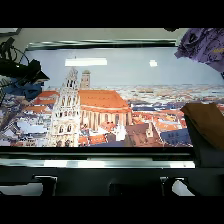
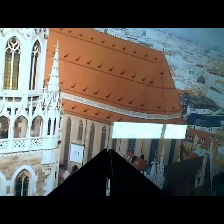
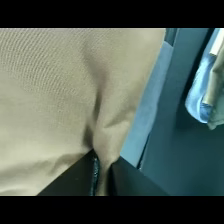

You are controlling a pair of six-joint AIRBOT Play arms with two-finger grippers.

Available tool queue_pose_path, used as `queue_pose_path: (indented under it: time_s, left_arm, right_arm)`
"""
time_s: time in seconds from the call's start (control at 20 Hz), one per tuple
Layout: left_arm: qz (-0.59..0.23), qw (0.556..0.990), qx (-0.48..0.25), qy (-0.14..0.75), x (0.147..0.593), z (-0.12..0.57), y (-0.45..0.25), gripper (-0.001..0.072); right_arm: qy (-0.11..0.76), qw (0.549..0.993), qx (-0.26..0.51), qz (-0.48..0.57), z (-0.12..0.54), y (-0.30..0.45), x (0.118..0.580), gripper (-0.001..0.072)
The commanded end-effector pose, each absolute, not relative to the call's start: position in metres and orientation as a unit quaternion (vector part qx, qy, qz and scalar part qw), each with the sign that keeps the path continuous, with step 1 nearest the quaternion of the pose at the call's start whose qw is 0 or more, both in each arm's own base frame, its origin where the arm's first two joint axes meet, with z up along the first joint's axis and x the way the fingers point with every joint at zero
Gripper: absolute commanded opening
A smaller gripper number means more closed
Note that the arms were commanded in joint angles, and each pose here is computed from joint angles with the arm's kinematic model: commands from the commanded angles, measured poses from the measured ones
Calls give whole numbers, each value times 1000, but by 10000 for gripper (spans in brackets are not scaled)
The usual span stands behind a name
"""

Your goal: Fold the clothes and pants, and hang the long-sleeved shirts on hangers.

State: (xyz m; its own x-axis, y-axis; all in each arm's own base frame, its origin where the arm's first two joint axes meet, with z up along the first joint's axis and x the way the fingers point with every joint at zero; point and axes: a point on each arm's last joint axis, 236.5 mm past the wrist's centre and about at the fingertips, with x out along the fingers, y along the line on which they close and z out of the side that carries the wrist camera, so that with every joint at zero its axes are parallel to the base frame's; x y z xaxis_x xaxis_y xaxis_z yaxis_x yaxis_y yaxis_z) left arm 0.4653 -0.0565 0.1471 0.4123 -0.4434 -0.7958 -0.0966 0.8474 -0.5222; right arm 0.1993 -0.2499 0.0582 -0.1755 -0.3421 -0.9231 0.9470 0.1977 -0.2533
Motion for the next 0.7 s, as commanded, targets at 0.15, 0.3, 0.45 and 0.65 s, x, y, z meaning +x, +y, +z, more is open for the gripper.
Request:
queue_pose_path:
  time_s: [0.15, 0.3, 0.45, 0.65]
  left_arm:
    - [-109, 801, -253, 532, 465, 147, -56, 17]
    - [-109, 801, -253, 532, 465, 147, -56, 17]
    - [-109, 801, -253, 532, 465, 147, -56, 18]
    - [-109, 801, -253, 532, 465, 147, -56, 17]
  right_arm:
    - [552, 550, 255, -572, 23, -250, 176, 31]
    - [566, 538, 244, -574, 10, -247, 166, 31]
    - [573, 528, 234, -582, 0, -247, 156, 31]
    - [575, 530, 223, -582, -5, -249, 153, 32]
